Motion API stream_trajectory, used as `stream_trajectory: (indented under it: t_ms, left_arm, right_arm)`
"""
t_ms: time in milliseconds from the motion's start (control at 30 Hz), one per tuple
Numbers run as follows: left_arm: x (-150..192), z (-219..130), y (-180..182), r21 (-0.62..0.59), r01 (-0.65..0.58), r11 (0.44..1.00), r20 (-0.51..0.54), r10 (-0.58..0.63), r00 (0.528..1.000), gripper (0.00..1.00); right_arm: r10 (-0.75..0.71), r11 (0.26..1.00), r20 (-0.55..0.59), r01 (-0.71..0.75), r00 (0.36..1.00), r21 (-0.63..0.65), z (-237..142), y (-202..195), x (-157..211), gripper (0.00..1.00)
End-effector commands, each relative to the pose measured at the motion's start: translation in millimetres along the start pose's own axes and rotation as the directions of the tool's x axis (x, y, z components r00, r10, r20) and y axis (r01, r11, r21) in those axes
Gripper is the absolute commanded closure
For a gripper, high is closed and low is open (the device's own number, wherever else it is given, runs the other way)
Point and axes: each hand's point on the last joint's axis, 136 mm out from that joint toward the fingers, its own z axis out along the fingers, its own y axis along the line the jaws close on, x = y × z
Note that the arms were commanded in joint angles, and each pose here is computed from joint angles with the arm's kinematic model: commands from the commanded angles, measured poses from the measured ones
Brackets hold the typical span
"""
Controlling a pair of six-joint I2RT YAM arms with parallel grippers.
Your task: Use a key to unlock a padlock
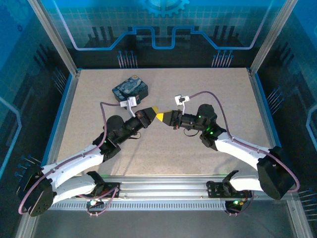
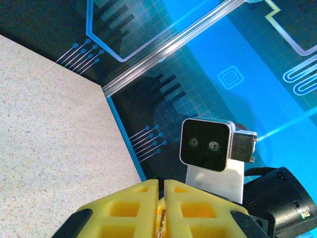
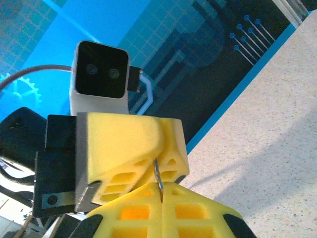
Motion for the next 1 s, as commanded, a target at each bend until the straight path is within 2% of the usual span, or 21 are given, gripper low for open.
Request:
stream_trajectory:
  t_ms: [0, 133, 300, 533, 800, 967]
  left_arm:
    - [-6, -6, -3, -0.003, -0.021, 1.0, 0.03, 0.022, 0.999, 0.77]
    - [-8, -9, 2, -0.044, -0.048, 0.998, 0.02, 0.049, 0.999, 0.62]
    - [-9, -11, 25, -0.151, -0.066, 0.986, -0.027, 0.062, 0.998, 0.45]
    - [-24, -14, 68, -0.326, -0.133, 0.936, -0.143, 0.09, 0.986, 0.25]
    - [-58, -12, 108, -0.515, -0.261, 0.816, -0.222, 0.167, 0.96, 0.08]
    - [-79, 1, 132, -0.576, -0.338, 0.744, -0.273, 0.214, 0.938, 0.04]
  right_arm:
    - [-0.041, 0.999, 0.002, 0.041, 0.999, 0.037, -4, 0, 0, 0.99]
    - [-0.058, 0.995, -0.026, 0.06, 0.998, 0.084, -10, -6, 6, 0.99]
    - [-0.086, 0.981, -0.074, 0.098, 0.994, 0.166, -22, -15, 17, 0.99]
    - [-0.118, 0.94, -0.169, 0.165, 0.979, 0.3, -43, -31, 33, 0.98]
    - [-0.122, 0.898, -0.216, 0.201, 0.969, 0.392, -60, -45, 44, 0.98]
    - [-0.112, 0.882, -0.223, 0.2, 0.968, 0.426, -65, -52, 48, 0.97]
